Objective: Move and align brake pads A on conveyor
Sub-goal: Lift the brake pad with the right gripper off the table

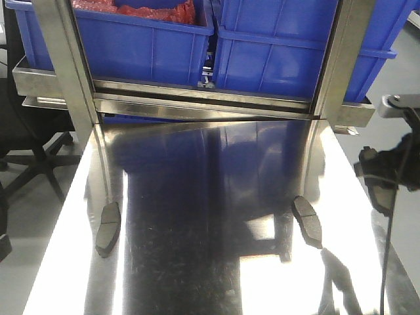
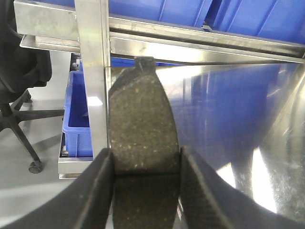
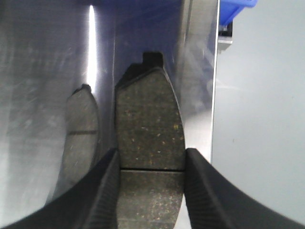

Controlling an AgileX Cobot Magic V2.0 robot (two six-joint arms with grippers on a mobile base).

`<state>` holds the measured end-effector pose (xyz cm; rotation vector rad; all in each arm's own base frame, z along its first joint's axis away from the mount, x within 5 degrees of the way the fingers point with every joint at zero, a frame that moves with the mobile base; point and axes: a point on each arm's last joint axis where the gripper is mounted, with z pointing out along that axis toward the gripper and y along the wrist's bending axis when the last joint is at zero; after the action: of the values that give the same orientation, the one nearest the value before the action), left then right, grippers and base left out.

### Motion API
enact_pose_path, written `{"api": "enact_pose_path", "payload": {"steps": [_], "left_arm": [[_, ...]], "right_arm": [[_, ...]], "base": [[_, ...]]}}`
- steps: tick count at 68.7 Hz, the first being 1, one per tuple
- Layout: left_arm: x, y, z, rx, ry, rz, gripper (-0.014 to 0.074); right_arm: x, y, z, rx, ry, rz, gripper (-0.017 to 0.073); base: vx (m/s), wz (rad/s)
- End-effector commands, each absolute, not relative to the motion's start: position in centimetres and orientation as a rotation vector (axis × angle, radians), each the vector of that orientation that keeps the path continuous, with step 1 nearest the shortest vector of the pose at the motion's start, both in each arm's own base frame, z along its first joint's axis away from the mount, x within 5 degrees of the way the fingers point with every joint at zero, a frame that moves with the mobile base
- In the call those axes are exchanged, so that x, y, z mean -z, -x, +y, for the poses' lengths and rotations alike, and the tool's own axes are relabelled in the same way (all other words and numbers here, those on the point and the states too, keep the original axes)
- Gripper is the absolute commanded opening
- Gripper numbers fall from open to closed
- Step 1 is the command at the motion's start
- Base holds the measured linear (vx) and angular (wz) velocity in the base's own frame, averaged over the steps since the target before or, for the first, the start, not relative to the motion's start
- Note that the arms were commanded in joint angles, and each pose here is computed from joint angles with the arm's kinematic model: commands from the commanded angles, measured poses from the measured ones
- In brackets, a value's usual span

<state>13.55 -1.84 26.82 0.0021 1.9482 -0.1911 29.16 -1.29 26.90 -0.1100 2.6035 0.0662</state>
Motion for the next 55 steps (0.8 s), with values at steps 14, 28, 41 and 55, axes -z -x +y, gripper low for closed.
{"api": "enact_pose_path", "payload": {"steps": [14,28,41,55], "left_arm": [[-28.8,-13.9,-1.9,0.205,0.011,1.822,0.0104],[-28.8,-13.9,-1.9,0.205,0.011,1.822,0.0104],[-28.8,-13.9,-1.9,0.205,0.011,1.822,0.0104],[-28.8,-13.9,-1.9,0.205,0.011,1.822,0.0104]], "right_arm": [[-29.5,-21.4,-0.8,-0.007,0.097,2.273,-0.0006],[-29.9,-17.2,-0.6,0.024,0.086,2.126,-0.0006],[-30.2,-15.2,-0.5,0.035,0.083,2.052,-0.0006],[-30.8,-14.4,-0.4,0.020,0.067,2.012,-0.0006]], "base": [[0.00,0.00],[0.00,0.00],[0.00,0.00],[0.00,0.00]]}}
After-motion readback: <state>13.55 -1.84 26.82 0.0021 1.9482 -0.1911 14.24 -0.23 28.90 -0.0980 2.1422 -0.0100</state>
